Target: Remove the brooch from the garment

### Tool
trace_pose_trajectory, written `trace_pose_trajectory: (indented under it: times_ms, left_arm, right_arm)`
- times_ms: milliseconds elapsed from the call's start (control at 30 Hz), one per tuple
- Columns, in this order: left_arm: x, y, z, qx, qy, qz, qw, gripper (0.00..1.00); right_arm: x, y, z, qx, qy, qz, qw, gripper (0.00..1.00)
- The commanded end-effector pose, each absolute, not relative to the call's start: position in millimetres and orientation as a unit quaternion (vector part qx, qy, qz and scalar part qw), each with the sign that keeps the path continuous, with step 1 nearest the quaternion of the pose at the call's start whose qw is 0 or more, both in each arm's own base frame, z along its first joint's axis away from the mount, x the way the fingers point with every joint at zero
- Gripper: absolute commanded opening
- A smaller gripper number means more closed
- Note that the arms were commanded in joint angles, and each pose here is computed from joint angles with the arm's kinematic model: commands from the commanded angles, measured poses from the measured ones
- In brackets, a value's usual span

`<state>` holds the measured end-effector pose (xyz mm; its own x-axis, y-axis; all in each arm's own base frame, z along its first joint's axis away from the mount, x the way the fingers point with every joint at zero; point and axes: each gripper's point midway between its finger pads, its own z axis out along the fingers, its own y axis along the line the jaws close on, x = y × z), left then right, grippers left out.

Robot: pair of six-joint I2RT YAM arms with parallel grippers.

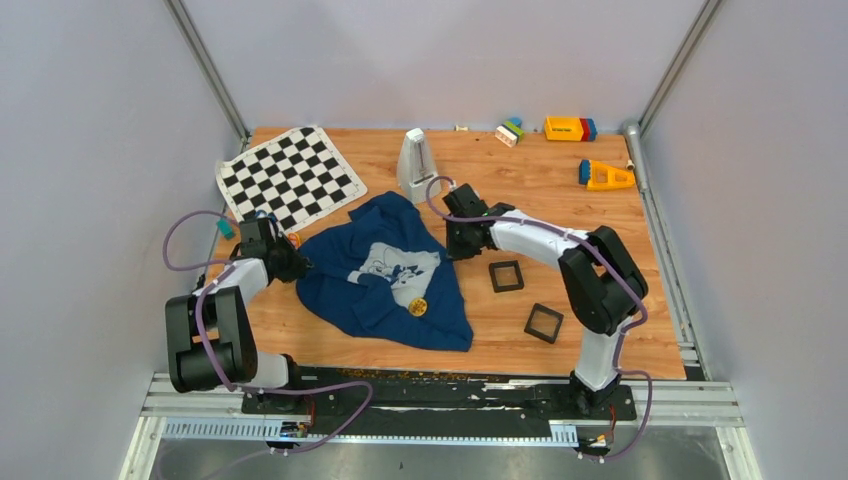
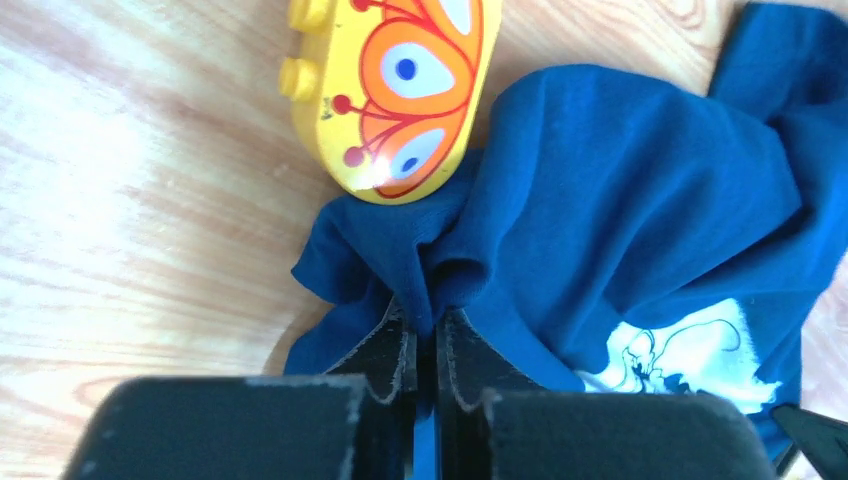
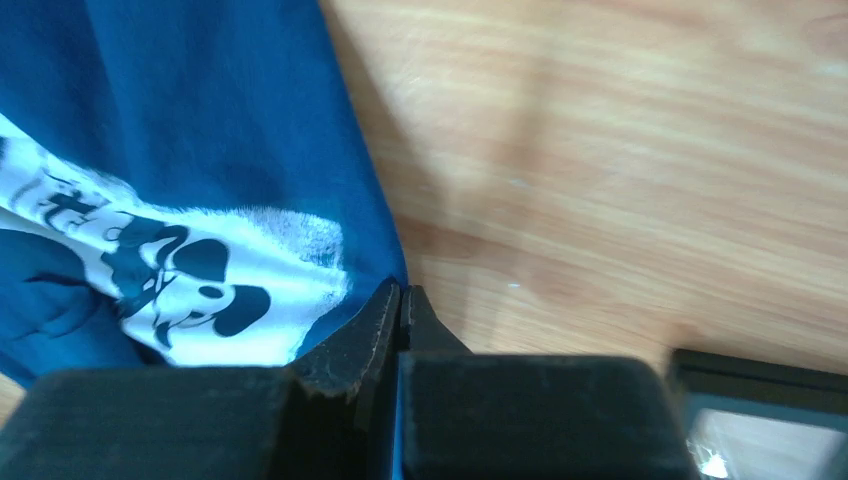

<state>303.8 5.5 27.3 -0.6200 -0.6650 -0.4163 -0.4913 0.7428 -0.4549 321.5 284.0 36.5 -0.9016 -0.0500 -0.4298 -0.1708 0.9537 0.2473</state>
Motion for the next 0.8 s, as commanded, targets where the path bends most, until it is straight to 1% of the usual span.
trace_pose_trajectory:
  times_ms: [0,100,233,300,400,567,633,700,767]
  left_arm:
    - [331,-6,59,-0.288,0.876,-0.204,0.327,0.01]
    - [335,-6,95,-0.279,0.862,-0.213,0.365,0.00]
    - [323,-7,139,-0.269,0.851,-0.210,0.399,0.00]
    - [316,-7,161,-0.260,0.841,-0.210,0.425,0.00]
    - [296,-12,179,-0.251,0.840,-0.209,0.434,0.00]
    - [254,-19,226,-0.230,0.821,-0.205,0.481,0.00]
    - [243,-21,247,-0.225,0.809,-0.206,0.502,0.00]
    - [239,-23,255,-0.226,0.803,-0.210,0.509,0.00]
    - [244,-20,255,-0.232,0.806,-0.205,0.505,0.00]
  right_arm:
    - [372,255,132,-0.013,0.933,0.180,0.311,0.00]
    - [381,244,186,-0.018,0.915,0.201,0.350,0.00]
    - [385,221,246,-0.014,0.889,0.181,0.420,0.00]
    - [378,214,260,-0.012,0.882,0.180,0.436,0.00]
    - [354,209,277,-0.020,0.872,0.205,0.443,0.00]
    - [300,212,317,-0.055,0.840,0.292,0.455,0.00]
    - [285,208,332,-0.055,0.827,0.312,0.464,0.00]
    - [278,206,339,-0.052,0.825,0.318,0.464,0.00]
    - [282,203,336,-0.042,0.833,0.305,0.460,0.00]
